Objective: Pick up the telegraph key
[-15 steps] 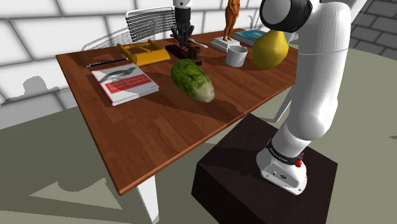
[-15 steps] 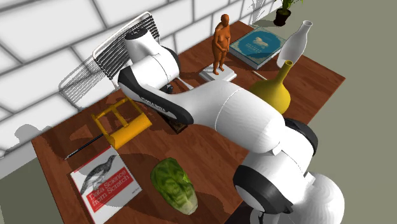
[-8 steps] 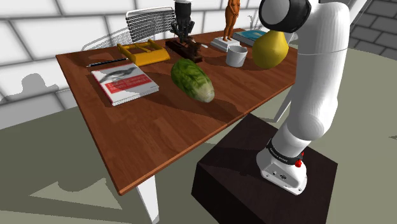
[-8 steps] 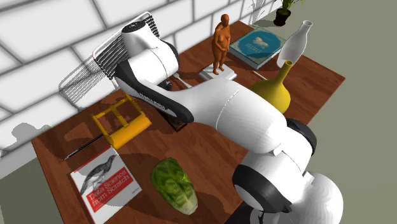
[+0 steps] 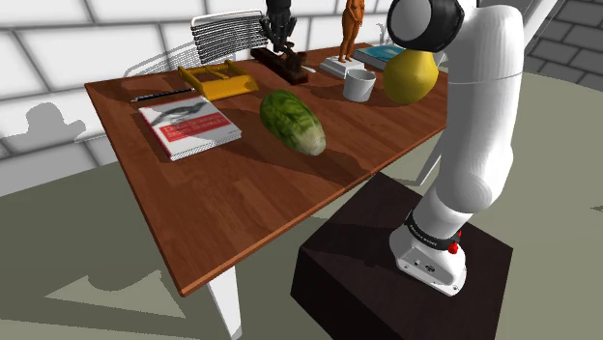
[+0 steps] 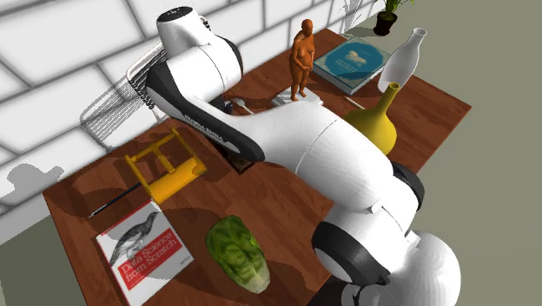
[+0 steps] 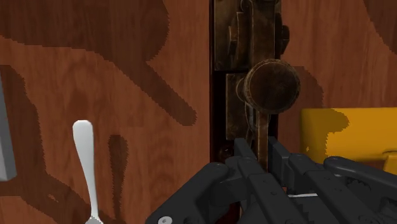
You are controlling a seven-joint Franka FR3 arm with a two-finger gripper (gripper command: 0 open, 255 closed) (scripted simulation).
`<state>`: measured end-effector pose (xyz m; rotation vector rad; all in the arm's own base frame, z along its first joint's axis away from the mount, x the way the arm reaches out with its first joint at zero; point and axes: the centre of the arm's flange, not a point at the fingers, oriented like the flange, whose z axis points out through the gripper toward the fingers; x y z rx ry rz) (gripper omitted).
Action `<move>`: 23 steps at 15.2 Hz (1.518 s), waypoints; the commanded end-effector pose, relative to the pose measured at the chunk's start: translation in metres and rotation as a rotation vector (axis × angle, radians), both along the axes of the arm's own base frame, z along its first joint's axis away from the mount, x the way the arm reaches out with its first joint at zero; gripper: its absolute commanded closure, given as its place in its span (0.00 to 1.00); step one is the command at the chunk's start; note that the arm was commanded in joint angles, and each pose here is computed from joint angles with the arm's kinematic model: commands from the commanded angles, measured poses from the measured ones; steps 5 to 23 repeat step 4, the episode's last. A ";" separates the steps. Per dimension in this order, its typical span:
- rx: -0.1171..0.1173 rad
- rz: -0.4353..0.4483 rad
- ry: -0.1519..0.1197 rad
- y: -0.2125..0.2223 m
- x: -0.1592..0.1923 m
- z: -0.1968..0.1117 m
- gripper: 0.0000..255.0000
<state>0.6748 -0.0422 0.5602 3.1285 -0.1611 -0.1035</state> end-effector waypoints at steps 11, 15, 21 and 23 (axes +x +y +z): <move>0.000 0.000 0.000 0.001 0.000 0.017 1.00; 0.000 0.000 0.000 0.001 0.000 0.017 1.00; 0.000 0.000 0.000 0.001 0.000 0.017 1.00; 0.000 0.000 0.000 0.001 0.000 0.017 1.00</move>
